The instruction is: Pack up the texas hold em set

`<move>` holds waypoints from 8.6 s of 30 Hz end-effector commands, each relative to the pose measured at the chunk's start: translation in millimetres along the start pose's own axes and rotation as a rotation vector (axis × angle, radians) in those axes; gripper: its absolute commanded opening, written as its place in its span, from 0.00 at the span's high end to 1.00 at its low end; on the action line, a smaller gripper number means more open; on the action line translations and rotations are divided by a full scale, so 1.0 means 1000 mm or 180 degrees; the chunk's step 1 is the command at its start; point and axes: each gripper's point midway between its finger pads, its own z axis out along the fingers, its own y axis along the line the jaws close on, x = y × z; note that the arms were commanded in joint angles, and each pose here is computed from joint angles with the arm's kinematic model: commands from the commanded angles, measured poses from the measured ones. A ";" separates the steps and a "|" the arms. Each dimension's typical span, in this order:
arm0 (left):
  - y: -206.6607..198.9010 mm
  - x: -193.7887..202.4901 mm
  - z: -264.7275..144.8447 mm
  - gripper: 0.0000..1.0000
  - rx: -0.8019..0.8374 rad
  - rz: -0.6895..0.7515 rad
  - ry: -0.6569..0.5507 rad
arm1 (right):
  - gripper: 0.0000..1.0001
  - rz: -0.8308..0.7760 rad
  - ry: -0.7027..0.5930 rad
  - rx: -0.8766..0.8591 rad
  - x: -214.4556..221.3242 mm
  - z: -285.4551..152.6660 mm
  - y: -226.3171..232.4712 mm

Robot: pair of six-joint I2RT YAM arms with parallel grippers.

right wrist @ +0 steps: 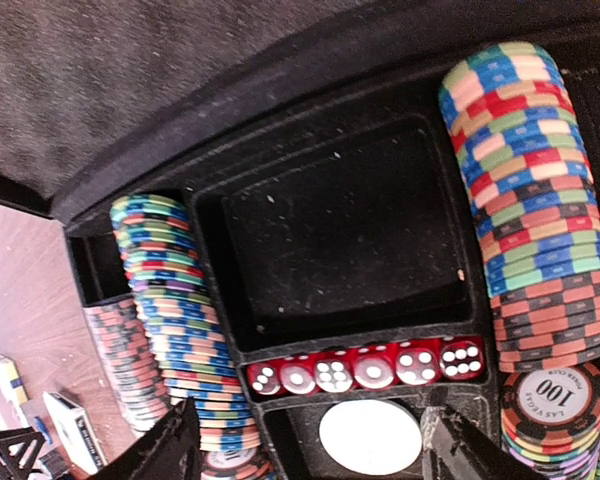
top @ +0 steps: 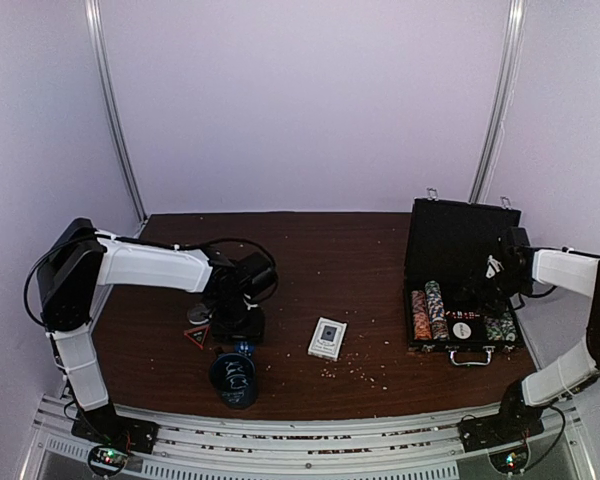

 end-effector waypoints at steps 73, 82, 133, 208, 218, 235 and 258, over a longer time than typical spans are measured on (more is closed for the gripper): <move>-0.011 0.044 -0.005 0.67 -0.0089 0.0321 0.0805 | 0.27 -0.0031 -0.0054 -0.0323 -0.017 0.005 0.025; -0.025 0.030 -0.017 0.72 0.0056 0.0284 0.0653 | 0.27 -0.0066 -0.0095 -0.0320 -0.021 0.001 0.028; -0.236 -0.065 -0.102 0.75 0.2685 -0.0087 -0.0260 | 0.22 -0.1942 0.0461 -0.1567 0.150 0.011 0.246; -0.046 -0.076 -0.091 0.16 0.1411 0.0092 -0.0948 | 0.90 -0.3120 0.0055 0.0949 -0.033 0.021 0.128; -0.053 -0.064 -0.073 0.16 0.1505 0.0221 -0.0697 | 0.92 -0.3748 0.0114 0.1114 -0.032 0.019 0.116; -0.030 -0.042 -0.066 0.16 0.1425 0.0155 -0.0632 | 0.84 -0.4165 0.0531 0.1266 -0.015 0.041 0.097; -0.023 -0.037 -0.073 0.16 0.1445 0.0077 -0.0676 | 0.44 -0.3812 -0.0184 0.0980 -0.030 -0.003 0.137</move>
